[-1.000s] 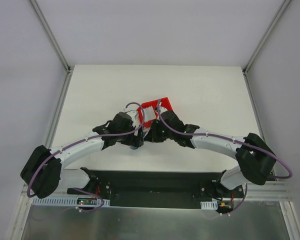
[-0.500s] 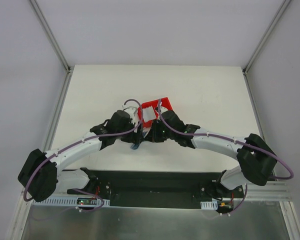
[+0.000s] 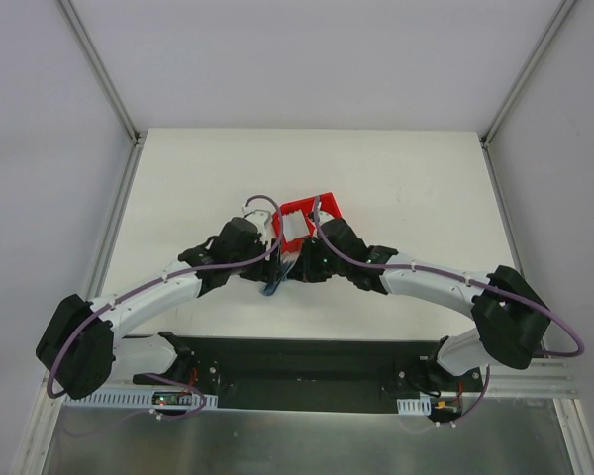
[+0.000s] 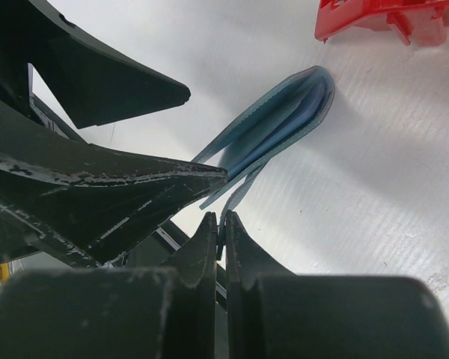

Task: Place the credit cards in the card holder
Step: Open the card holder at the center of the board.

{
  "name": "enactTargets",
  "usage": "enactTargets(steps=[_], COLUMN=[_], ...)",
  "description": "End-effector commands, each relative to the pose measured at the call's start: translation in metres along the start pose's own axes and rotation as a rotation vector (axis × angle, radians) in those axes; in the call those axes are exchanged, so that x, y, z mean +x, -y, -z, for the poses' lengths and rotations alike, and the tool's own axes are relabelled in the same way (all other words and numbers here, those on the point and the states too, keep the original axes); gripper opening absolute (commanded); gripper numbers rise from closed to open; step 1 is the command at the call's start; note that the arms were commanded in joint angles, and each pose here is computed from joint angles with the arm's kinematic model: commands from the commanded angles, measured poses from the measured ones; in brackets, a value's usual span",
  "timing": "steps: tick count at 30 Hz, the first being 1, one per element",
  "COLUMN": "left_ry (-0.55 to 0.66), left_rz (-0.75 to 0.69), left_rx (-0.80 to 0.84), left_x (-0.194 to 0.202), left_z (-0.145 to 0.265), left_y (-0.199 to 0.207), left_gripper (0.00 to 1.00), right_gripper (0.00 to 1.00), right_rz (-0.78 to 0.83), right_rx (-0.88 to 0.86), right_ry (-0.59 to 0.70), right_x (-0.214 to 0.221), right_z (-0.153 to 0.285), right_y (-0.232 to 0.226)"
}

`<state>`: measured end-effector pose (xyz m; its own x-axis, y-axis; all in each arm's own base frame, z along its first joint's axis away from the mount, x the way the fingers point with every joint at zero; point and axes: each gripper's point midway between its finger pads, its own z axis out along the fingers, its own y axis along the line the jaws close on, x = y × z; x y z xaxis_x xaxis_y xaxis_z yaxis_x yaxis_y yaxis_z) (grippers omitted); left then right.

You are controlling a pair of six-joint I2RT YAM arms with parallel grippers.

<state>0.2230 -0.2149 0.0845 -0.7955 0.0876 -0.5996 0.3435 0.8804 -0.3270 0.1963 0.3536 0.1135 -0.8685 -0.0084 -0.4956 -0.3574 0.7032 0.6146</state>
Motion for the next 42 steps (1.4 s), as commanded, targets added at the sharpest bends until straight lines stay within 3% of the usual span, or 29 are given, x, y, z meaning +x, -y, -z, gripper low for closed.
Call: enactTargets(steps=[1,5,11,15,17,22,27,32,42], left_ry=[0.092,0.060,0.022,0.005,-0.001,-0.003,0.007,0.015,-0.071], left_rz=[-0.012,-0.016,-0.006,-0.014,-0.016,0.001,0.030,0.065,0.153], left_rx=[0.014,0.011,-0.016,-0.028,-0.036,-0.042,-0.066,-0.066,-0.096], left_x=[-0.026,-0.022,-0.012,-0.009,-0.007,-0.004,0.004,0.014,0.043], left_z=[0.008,0.000,-0.009,-0.013,-0.015,-0.015,-0.010,-0.004,-0.017], left_y=[0.009,0.009,0.002,0.000,-0.002,-0.004,-0.012,-0.015,-0.023], left_gripper=[0.70,0.66,0.51,0.49,0.41,0.34,0.14,0.01,0.00], right_gripper=[0.01,0.01,0.01,0.01,0.01,0.01,0.01,0.01,0.01], right_rz=[0.021,0.021,0.025,0.027,0.027,0.031,0.022,-0.012,0.026], right_rx=[-0.014,-0.014,-0.013,-0.012,-0.012,0.014,0.073,0.100,-0.050], right_ry=[0.025,0.018,0.016,0.022,0.024,0.026,0.026,0.046,0.087], right_x=[-0.006,-0.005,-0.004,-0.004,-0.005,-0.004,0.000,0.004,-0.029], right_z=[0.004,0.003,0.004,0.004,0.005,0.006,0.014,0.027,0.041], right_y=[-0.004,-0.004,-0.004,-0.003,-0.004,0.004,0.028,0.050,0.004])
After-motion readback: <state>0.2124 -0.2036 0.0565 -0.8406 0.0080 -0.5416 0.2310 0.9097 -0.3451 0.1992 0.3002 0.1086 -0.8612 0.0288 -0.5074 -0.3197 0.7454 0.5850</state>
